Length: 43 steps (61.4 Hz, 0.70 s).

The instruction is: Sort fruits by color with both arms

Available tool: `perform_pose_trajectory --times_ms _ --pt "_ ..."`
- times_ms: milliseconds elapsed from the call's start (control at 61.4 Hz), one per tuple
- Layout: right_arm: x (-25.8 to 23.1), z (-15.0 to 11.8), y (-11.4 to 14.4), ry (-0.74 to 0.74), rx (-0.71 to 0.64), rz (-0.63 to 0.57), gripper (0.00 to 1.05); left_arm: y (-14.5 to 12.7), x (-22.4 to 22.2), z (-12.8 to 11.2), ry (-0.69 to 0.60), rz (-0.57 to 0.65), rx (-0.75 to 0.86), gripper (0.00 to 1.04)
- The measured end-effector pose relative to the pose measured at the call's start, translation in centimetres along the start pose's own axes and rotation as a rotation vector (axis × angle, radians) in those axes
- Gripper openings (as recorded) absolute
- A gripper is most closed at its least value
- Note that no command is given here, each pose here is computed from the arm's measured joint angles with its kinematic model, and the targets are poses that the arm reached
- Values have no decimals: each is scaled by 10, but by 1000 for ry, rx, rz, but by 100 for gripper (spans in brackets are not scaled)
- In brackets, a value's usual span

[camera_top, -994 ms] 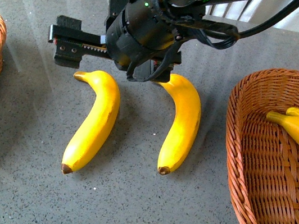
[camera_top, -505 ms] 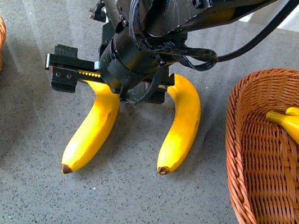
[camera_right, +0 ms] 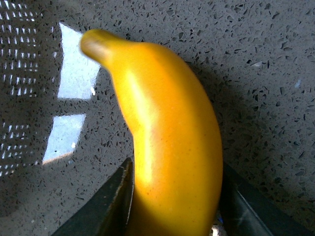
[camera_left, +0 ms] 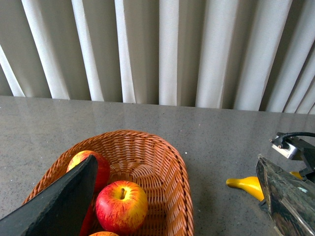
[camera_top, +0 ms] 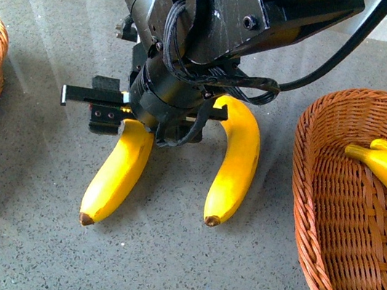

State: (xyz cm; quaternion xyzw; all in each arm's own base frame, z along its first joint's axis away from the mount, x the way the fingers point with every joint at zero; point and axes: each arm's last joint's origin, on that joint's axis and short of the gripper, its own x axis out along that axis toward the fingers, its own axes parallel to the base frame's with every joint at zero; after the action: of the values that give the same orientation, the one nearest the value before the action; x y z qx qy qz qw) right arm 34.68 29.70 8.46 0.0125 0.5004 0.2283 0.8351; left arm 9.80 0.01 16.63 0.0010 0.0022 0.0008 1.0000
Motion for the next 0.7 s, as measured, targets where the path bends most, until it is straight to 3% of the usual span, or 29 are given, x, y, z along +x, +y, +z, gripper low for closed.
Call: perform_pose_trajectory --times_ms 65,147,489,700 --pt "1 -2 -1 5 1 -3 38 0 0 0 0 0 0 96" --pt "0 -2 -3 1 4 -1 34 0 0 0 0 0 0 96" --pt "-28 -5 -25 -38 48 42 33 0 0 0 0 0 0 96" --pt "-116 11 -46 -258 76 164 33 0 0 0 0 0 0 96"
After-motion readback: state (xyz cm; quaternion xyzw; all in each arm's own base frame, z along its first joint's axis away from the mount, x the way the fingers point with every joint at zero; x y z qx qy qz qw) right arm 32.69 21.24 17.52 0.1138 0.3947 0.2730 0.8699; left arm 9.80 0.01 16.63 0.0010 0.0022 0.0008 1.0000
